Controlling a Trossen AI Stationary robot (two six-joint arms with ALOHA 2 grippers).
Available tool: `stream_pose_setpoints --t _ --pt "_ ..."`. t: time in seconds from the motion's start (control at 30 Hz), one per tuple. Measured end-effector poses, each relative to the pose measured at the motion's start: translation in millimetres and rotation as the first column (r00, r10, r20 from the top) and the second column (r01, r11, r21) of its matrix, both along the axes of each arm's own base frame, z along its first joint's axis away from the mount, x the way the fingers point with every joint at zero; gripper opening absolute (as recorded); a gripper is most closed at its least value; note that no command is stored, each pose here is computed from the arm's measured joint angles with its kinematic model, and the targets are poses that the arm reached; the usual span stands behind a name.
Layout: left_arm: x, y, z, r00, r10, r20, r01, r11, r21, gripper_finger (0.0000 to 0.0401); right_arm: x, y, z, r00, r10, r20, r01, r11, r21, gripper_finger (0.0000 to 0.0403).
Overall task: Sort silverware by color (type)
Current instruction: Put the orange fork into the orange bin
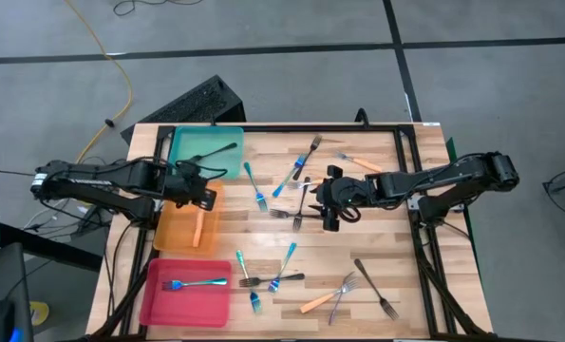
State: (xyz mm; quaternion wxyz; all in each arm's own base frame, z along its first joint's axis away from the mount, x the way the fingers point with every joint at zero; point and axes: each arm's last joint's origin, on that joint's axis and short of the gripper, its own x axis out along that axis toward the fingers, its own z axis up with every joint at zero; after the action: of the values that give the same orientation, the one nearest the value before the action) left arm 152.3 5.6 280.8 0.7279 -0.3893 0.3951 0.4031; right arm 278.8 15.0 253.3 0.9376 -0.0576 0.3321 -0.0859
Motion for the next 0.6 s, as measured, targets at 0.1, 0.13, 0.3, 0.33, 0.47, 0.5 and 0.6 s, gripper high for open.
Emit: stream_pose_setpoints --t 0.1,0.13,0.3,0.33,0.47,0.5,0.6 --pt "-4.2 -1.7 -7.1 0.998 0.035 -0.044 -0.035 0.999 -0.009 0.0011 0.3 0.0 0.4 1.000 0.000 0.005 0.000 1.000 0.001 0.0221" --pt "-5.0 -2.4 -11.3 0.997 0.040 -0.059 -0.041 0.999 -0.015 0.0011 0.3 0.0 0.3 1.000 0.000 0.004 0.000 1.000 0.001 0.0221" --pt "-5.6 -3.7 -27.7 0.992 0.060 -0.112 -0.065 0.997 -0.041 0.0011 0.2 1.0 0.3 1.000 0.004 0.004 -0.004 1.000 0.002 0.0221" --pt "-5.9 -3.9 -30.8 0.990 0.064 -0.124 -0.070 0.996 -0.048 0.0011 0.2 1.0 0.3 1.000 0.004 0.004 -0.004 1.000 0.002 0.0221" --pt "-7.8 -4.6 -44.6 0.984 0.072 -0.160 -0.085 0.994 -0.075 0.0012 0.1 1.2 0.2 1.000 0.005 0.003 -0.005 1.000 0.003 0.0221" --pt "-7.7 -4.7 -47.9 0.984 0.076 -0.158 -0.089 0.993 -0.080 0.0012 0.1 1.2 0.2 1.000 0.005 0.003 -0.005 1.000 0.003 0.0221" --pt "-10.4 -5.0 -57.2 0.979 0.074 -0.188 -0.093 0.992 -0.090 0.0012 0.1 1.1 0.2 1.000 0.005 0.003 -0.005 1.000 0.003 0.0221"
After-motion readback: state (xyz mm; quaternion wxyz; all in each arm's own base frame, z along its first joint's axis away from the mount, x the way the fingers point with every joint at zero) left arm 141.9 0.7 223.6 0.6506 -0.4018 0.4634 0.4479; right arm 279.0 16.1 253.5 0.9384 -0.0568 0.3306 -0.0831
